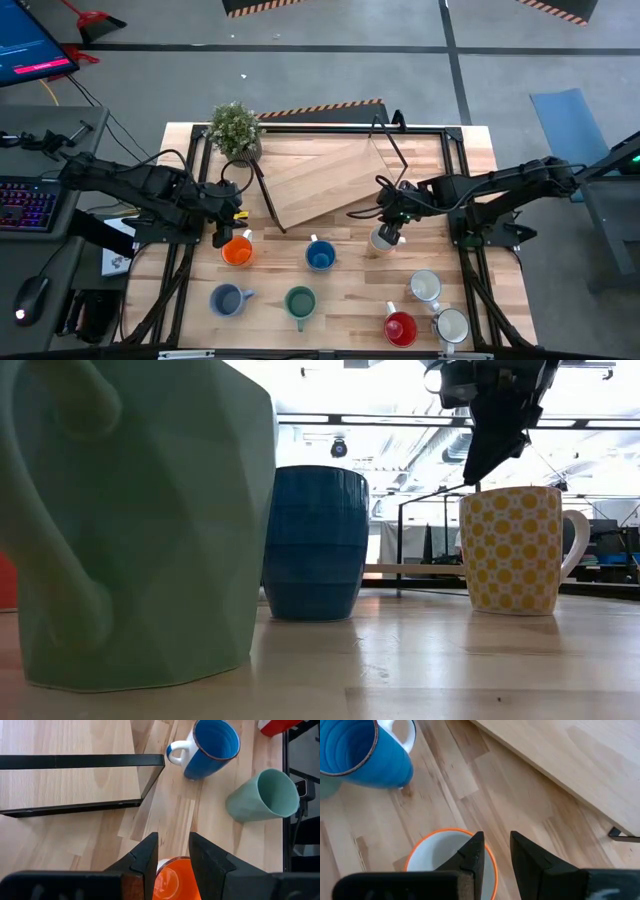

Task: Place coffee mugs
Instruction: Put the yellow patterned mug on the shelf

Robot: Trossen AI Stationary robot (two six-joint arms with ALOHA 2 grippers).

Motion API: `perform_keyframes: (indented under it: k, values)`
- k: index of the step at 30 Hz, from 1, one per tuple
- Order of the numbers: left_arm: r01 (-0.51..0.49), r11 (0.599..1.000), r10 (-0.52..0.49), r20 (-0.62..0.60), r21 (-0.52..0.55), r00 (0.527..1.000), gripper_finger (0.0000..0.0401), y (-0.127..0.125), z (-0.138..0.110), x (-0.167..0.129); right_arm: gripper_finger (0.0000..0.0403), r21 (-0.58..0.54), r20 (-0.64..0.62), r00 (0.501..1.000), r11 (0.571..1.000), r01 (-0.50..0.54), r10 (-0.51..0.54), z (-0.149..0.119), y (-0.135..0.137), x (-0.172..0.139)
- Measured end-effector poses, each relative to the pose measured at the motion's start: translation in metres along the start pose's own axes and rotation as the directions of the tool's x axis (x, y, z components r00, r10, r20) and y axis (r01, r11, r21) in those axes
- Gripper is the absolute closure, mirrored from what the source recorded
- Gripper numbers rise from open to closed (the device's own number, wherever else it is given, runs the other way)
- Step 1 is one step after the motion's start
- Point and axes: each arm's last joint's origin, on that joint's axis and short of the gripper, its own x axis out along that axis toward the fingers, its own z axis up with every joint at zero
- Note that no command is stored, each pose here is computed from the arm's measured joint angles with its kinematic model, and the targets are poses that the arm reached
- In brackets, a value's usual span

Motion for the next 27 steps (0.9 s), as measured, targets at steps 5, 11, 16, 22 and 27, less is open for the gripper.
perform_keyframes:
  k: [5,11,16,22,27]
  values:
    - [0.0,1.0,0.0,0.0,0.0,1.0,0.0302,0.0,0.0,0.0,0.0329,-0.008,0.002,1.0,1.0,-0.002,0.002,0.0,0.0,0.0]
    - [0.0,1.0,0.0,0.0,0.0,1.0,0.0302,0.0,0.0,0.0,0.0329,-0.016,0.024,1.0,1.0,-0.017,0.017,0.002,0.002,0.0]
    - [0.0,1.0,0.0,0.0,-0.001,1.0,0.0302,0.0,0.0,0.0,0.0329,-0.056,0.045,0.999,0.998,-0.029,0.031,0.004,0.003,0.0]
    - [0.0,1.0,0.0,-0.001,0.0,1.0,0.0302,0.0,0.0,0.0,0.0329,-0.085,0.035,0.999,0.996,-0.027,0.03,0.004,0.003,0.0]
    - [0.0,1.0,0.0,0.0,0.0,1.0,0.0302,0.0,0.0,0.0,0.0329,-0.127,-0.042,0.999,0.992,0.0,-0.005,-0.002,0.006,0.01]
